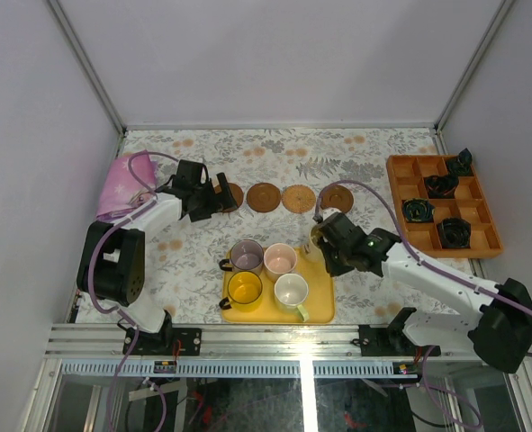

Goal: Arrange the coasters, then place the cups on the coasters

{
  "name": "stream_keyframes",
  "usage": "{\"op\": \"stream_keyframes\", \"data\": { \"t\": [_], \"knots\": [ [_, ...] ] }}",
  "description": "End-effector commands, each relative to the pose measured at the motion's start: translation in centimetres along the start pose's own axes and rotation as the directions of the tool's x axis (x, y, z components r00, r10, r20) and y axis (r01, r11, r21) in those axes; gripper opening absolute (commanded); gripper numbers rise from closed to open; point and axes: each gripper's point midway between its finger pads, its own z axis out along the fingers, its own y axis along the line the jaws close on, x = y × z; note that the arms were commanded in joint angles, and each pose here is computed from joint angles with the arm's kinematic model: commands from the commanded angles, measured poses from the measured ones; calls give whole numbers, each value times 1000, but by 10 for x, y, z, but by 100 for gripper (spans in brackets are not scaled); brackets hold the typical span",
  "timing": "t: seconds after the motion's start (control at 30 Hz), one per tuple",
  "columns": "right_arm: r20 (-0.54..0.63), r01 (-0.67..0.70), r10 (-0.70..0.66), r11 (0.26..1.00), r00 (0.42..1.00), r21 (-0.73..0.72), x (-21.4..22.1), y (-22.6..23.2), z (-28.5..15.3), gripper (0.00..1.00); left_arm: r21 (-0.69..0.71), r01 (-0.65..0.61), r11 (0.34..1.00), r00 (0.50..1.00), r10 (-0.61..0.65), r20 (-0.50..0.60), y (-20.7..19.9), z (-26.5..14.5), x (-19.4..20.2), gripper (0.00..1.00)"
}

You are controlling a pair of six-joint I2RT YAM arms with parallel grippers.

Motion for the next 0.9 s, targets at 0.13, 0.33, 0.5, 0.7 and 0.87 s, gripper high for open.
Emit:
{"op": "stream_keyframes", "data": {
  "t": [0.13,0.33,0.5,0.7,0.87],
  "knots": [
    [287,-58,11,986,958,156,-91,-18,-48,0,45,-15,999,998,12,60,-17,0,-22,100],
    [321,-81,-20,951,947,298,-137,-33,-49,0,47,-12,999,997,9,70,-19,1,-26,100],
    [320,-121,15,942,947,313,-165,-60,-36,0,56,-11,998,997,7,83,-23,-2,-31,100],
    [291,-147,50,935,955,322,-183,-98,-8,0,63,-16,998,994,9,109,-28,-7,-39,100],
    [263,-146,64,941,963,306,-192,-110,15,0,60,-19,998,993,12,121,-30,-8,-44,100]
  ]
}}
